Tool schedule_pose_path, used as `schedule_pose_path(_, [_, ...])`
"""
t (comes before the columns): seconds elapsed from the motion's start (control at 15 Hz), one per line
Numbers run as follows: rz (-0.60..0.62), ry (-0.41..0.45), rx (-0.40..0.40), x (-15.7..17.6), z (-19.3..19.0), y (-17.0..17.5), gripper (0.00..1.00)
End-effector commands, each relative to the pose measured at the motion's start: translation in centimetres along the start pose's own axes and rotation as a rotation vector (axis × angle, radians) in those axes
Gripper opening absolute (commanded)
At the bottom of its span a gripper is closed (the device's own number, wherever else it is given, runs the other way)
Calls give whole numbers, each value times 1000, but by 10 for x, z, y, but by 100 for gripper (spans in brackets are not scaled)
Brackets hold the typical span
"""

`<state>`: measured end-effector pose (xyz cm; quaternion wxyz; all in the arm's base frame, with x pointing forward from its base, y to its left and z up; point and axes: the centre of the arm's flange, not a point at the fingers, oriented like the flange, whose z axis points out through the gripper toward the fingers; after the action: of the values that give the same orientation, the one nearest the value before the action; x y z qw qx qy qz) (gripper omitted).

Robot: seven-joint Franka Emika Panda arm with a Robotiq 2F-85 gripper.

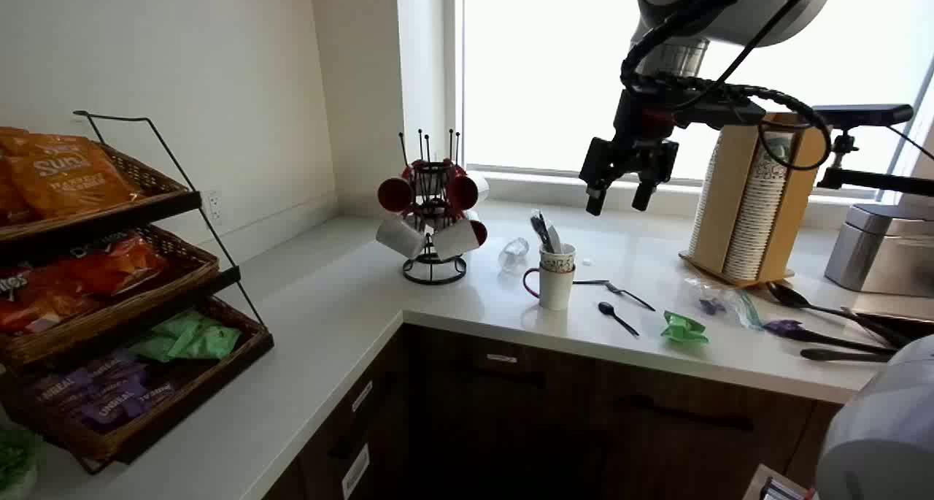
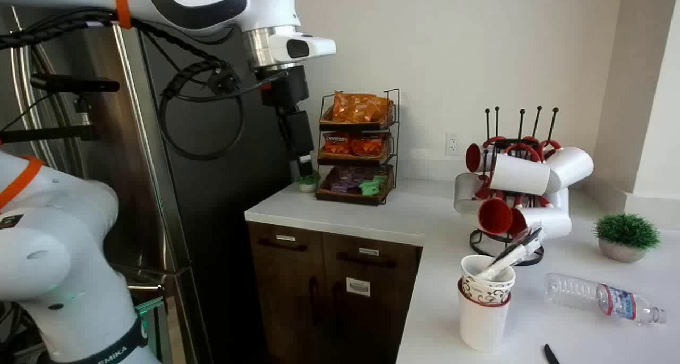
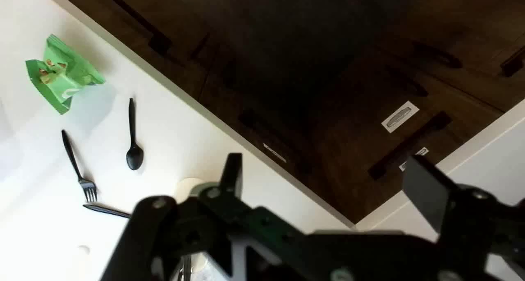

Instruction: Put the spoon in the cup

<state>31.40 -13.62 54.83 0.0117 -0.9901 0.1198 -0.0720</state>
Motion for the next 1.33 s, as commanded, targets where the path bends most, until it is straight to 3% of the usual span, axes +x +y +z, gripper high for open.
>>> schedule_pose_path(0.0, [0,0,0,0,0,0,100])
schedule_pose_path(0.6, [0,1,0,0,0,0,100])
schedule_pose_path(0.67, [22,11,-37,6,5,8,100])
schedule_pose_path(1.0, [81,-11,-64,30,56,49,100])
schedule_pose_path(1.27, [15,-56,-8,45,113,95,100])
